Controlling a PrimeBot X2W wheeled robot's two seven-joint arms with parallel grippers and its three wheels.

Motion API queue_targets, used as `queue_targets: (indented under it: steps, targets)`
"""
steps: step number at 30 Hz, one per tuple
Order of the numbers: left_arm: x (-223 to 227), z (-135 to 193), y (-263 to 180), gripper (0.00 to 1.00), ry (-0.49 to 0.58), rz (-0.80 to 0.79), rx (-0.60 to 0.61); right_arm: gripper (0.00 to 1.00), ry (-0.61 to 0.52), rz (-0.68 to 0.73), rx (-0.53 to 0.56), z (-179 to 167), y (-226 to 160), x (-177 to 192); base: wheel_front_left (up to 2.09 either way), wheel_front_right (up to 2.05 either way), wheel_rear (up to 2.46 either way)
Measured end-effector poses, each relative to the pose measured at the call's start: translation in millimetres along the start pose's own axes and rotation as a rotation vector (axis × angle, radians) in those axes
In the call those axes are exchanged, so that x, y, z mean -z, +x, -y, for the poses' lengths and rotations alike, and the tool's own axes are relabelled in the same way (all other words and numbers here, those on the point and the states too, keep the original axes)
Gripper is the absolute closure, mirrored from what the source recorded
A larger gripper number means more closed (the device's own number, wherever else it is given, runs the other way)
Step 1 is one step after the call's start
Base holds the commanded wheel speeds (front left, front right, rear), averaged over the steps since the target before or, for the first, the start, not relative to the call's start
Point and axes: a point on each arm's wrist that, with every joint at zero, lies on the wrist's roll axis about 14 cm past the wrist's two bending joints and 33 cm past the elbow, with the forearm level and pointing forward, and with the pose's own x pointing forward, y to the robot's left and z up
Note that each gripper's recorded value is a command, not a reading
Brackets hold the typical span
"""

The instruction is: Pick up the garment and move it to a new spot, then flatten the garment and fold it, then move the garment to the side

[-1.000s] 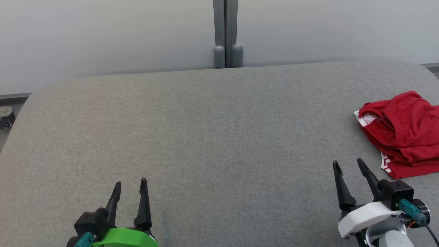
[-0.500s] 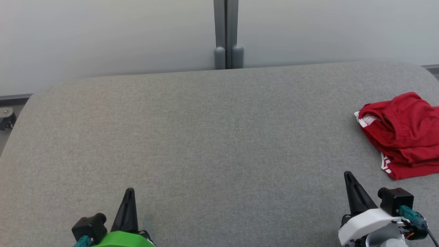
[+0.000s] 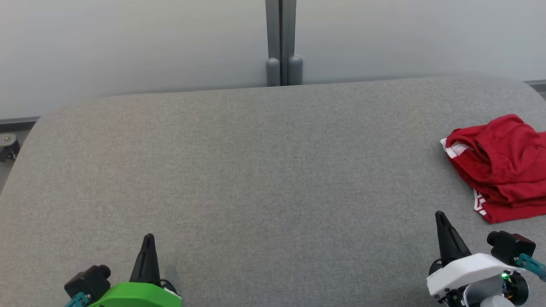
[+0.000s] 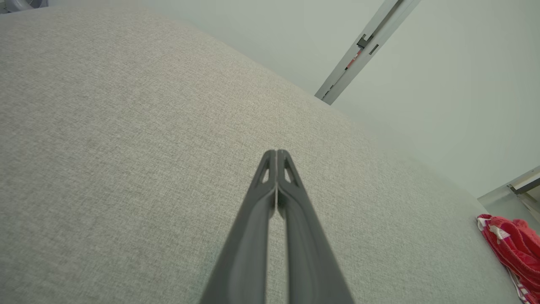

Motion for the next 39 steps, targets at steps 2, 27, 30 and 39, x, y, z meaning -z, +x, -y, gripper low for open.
queue_targets:
  steps: [2,27,30,39]
  targets:
    - [-1.1,-1.5,0.4,1.0,-0.031,-0.001,-0.006,1.0,0.031,0.0,0.005,0.6,0.3,-0.6,0.0,0.0,0.0]
    - [-21.5,-6.9,11.5,1.0,-0.344,0.023,-0.032,1.0,0.394,0.0,0.035,4.2,5.9,-8.5,0.0,0.0,0.0]
    - [-23.5,-7.8,12.2,1.0,-0.374,0.026,-0.034,1.0,0.432,-0.001,0.036,4.3,6.2,-9.0,0.0,0.0,0.0]
    - [-28.3,-8.1,14.7,1.0,-0.469,0.028,-0.03,1.0,0.54,-0.003,0.034,3.6,7.9,-11.3,0.0,0.0,0.0]
